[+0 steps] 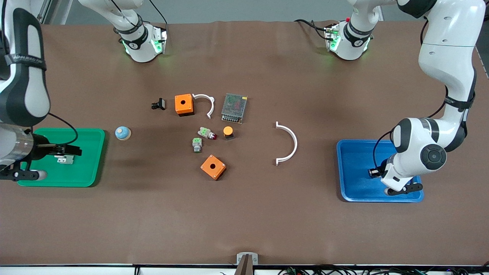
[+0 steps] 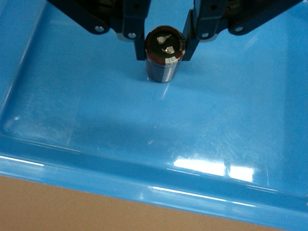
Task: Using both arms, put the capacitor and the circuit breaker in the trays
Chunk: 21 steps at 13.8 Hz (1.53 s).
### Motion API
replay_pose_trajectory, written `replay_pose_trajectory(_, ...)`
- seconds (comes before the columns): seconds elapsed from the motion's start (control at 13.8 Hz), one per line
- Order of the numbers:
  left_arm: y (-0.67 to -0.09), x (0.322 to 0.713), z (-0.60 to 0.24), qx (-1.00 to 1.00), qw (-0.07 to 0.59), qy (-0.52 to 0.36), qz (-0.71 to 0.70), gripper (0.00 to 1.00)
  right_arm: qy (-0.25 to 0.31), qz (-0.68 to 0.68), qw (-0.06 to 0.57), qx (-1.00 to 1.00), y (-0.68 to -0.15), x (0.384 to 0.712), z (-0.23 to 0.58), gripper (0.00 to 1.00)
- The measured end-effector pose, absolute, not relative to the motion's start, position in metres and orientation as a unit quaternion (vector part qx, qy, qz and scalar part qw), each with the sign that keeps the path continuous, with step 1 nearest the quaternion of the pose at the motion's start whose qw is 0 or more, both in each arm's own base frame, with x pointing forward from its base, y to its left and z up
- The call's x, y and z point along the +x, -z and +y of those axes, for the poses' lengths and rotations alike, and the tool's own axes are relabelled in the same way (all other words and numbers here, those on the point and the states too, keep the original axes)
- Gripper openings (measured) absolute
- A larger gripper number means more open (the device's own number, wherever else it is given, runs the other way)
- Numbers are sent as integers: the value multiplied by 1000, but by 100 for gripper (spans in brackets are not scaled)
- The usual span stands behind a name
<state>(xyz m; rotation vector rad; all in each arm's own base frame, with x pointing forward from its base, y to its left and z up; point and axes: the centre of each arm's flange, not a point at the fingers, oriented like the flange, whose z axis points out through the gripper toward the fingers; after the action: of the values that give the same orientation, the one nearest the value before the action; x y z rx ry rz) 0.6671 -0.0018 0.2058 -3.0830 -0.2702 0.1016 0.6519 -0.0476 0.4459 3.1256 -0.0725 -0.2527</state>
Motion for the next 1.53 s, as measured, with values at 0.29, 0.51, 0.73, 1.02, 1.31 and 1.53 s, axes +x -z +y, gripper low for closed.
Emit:
replay_pose_trajectory(0.29, -210, 670, 2, -995, 22, -28, -90, 47, 78, -24, 5, 997, -477, 641, -20, 100)
replay_pose_trajectory(0.51, -243, 677, 2, -995, 24, -11, -91, 75, 76, -25, 5, 997, -494, 633, -26, 100)
replay_pose_trajectory(0.73, -313, 664, 1, -994, 39, -37, -91, 100, 77, -17, 5, 997, -500, 629, -36, 100)
replay_pose_trajectory(1.02, -411, 632, -3, -995, 34, -63, -70, 100, 74, -15, 2, 997, -513, 625, -74, 100)
replay_pose_trajectory(1.31, -498, 597, -5, -997, 5, -55, -62, 100, 64, -18, 2, 998, -525, 625, -87, 100)
replay_pose_trajectory(1.53, -546, 572, -7, -997, 0, -45, -59, 100, 64, -16, 1, 998, -525, 625, -84, 100)
